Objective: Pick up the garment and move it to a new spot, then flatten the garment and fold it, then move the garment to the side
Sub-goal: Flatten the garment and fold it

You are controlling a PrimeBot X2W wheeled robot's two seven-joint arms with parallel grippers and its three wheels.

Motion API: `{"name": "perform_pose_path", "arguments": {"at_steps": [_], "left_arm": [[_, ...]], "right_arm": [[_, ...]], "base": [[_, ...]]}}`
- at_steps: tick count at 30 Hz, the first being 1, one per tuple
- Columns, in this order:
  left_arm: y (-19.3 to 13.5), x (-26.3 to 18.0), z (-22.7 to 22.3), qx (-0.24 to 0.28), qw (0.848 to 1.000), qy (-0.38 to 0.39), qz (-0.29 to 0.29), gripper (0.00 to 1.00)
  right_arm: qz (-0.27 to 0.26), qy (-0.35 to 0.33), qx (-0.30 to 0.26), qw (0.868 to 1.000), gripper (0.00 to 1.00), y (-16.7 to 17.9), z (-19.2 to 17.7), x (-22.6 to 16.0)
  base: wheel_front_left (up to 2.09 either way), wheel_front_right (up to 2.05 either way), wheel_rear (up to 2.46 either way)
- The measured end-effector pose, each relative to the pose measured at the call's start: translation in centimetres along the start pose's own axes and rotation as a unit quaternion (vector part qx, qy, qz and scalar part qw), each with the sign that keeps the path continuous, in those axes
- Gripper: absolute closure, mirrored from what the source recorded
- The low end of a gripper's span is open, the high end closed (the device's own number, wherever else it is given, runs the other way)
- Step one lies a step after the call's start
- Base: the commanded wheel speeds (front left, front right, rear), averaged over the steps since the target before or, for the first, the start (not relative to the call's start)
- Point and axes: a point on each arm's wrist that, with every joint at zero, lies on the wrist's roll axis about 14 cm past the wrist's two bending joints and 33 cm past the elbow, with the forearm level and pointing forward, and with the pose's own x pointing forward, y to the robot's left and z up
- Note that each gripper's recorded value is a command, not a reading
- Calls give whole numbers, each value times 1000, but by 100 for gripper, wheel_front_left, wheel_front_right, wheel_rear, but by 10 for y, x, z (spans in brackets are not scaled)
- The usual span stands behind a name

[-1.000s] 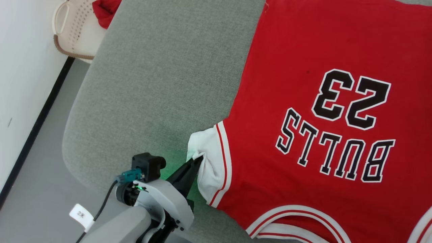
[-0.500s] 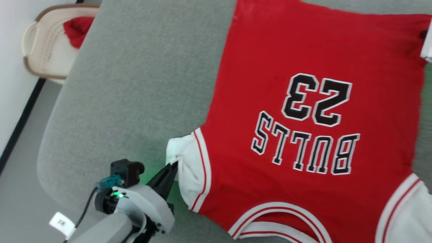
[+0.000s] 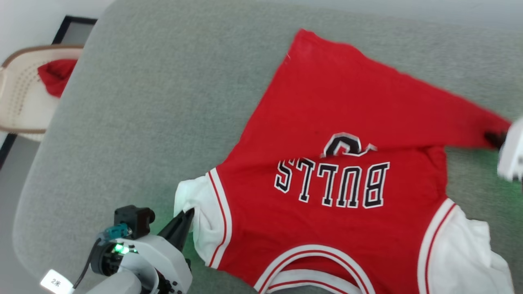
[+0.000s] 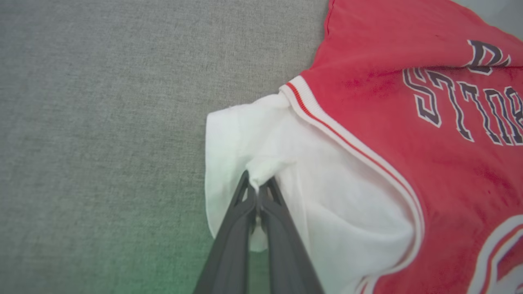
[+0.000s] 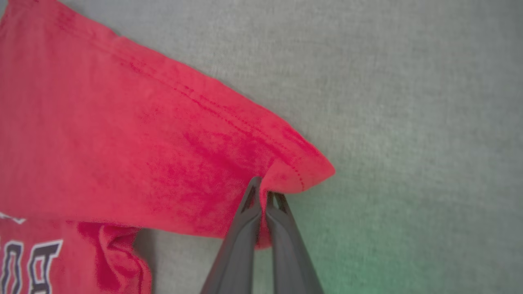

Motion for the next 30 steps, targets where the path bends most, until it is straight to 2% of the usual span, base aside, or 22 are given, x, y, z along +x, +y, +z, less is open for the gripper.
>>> {"name": "perform_pose_path", "arguments": {"at_steps": [5,12,20,21,22,30], "left_arm": [[-9,1,7,8,1000,-4,-14,100],[-17,2,13,15,1000,-8,-26,100],[-22,2,17,17,999,-11,-33,100],[-23,1,17,17,999,-12,-34,100],[-23,1,18,17,999,-12,-35,100],[-21,-4,19,20,999,-15,-31,100]], "right_arm": [[-9,8,20,1000,100,-14,-46,-35],[-19,24,73,997,100,-10,-109,-73],[-37,28,97,994,100,-9,-140,-92],[-40,26,95,994,66,-9,-140,-93],[-41,23,93,995,2,-9,-140,-94],[-49,-29,42,998,0,-9,-121,-106]], "base": [[0,0,0],[0,0,0],[0,0,0],[0,0,0],[0,0,0],[0,0,0]]}}
